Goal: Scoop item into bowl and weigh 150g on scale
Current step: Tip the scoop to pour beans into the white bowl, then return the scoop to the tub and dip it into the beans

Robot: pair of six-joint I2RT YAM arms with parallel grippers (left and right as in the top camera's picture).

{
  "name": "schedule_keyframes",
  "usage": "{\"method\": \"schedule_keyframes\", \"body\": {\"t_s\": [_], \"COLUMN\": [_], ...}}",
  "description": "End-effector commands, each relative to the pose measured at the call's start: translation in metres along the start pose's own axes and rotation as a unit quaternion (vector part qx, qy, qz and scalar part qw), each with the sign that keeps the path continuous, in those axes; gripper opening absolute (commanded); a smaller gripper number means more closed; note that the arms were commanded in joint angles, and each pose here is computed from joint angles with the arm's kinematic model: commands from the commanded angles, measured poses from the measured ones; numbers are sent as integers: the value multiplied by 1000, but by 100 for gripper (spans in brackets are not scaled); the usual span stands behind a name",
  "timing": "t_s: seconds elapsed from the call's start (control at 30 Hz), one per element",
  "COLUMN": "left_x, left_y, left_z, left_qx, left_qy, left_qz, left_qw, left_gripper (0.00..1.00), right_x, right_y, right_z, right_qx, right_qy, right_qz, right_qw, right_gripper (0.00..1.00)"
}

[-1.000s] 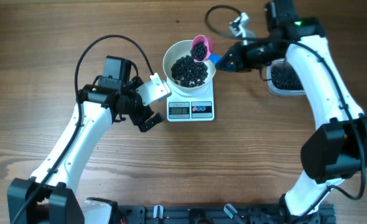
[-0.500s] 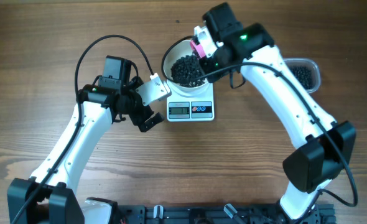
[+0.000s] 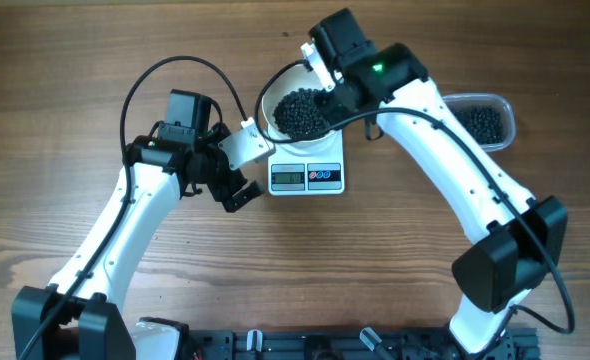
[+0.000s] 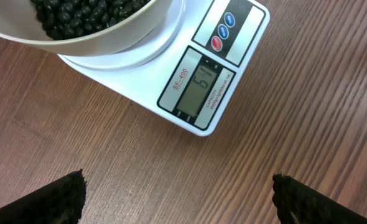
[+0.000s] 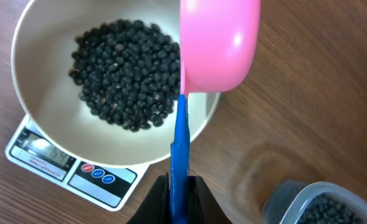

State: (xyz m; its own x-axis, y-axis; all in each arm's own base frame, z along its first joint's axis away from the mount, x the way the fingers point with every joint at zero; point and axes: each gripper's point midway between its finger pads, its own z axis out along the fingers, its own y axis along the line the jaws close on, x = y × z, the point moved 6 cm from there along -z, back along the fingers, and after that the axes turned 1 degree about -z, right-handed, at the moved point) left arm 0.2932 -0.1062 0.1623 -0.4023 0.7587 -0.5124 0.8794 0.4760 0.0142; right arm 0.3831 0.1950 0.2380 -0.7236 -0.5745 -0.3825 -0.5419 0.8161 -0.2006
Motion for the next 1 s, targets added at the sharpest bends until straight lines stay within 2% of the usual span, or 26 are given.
{"method": "schedule_keyframes", "body": {"t_s": [0.0,0.13,0.3,0.37,0.63,0.97], "left_x": [-2,-2,-2,-2,-2,-2], "left_y": [0,0,0,0,0,0], "left_z": [1,1,1,1,1,1], "left_qx": [7,7,7,7,7,7], "left_qy": [-8,-8,-8,-8,-8,-8], "left_qz": [4,4,4,4,4,4], "left_qw": [1000,1000,1000,1000,1000,1000], "left_gripper": [100,100,100,100,100,100], "right_x": [2,41,116,133,180,199], "right_y": [-48,-104,-158,-167,-172,-172], "right_z": [-51,-81,-84,-76,-32,10], "right_qx": [-9,5,29,29,103,121], "right_qy": [-63,-53,49,77,203,247], "right_qz": [99,178,277,298,311,290], "right_qw": [993,983,959,951,923,917], "right_gripper": [4,4,4,4,4,4]}}
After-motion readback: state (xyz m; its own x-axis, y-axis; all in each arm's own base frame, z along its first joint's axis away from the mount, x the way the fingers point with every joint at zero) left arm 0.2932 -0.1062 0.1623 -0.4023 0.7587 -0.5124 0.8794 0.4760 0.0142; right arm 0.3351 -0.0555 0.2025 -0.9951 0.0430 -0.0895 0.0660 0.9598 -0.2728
